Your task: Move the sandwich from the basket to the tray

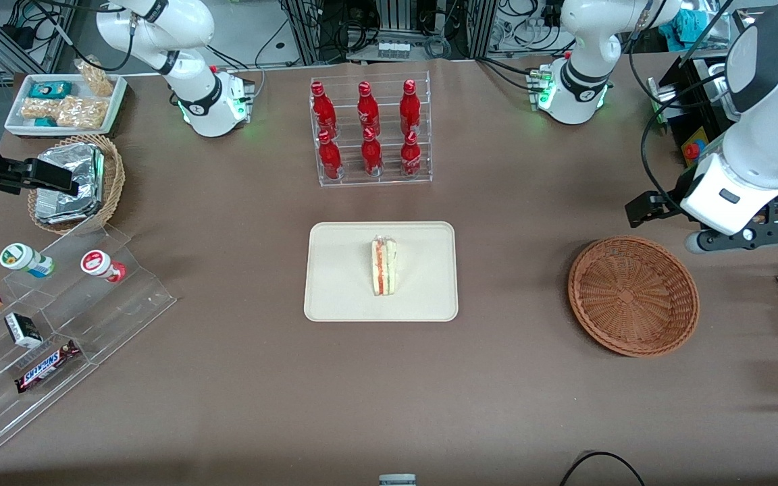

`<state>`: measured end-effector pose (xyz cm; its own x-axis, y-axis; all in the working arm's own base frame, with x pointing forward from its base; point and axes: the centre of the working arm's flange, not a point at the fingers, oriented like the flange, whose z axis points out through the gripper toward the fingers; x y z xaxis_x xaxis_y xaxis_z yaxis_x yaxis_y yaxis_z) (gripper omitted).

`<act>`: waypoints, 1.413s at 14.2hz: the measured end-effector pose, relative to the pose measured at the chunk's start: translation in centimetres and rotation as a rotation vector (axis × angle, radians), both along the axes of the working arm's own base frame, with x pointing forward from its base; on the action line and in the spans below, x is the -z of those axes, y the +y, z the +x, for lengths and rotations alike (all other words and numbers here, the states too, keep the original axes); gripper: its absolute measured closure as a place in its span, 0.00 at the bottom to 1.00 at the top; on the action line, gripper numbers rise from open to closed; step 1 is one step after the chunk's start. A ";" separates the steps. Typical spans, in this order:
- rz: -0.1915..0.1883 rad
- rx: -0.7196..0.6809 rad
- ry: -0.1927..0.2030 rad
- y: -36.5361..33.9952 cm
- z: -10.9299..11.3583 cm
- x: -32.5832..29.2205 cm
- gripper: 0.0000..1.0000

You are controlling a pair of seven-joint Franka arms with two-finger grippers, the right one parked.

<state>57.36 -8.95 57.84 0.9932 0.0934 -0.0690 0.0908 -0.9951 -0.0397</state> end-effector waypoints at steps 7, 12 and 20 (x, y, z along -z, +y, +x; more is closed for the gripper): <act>-0.001 0.010 0.002 -0.6 -0.2 -0.8 0.00; -0.001 0.025 0.007 -1.4 -0.4 -0.7 0.00; 0.011 0.003 0.034 -0.5 -1.6 -0.8 0.00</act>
<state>55.73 -9.44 58.61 0.9906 0.0918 -0.1017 0.0866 -0.9948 -0.0537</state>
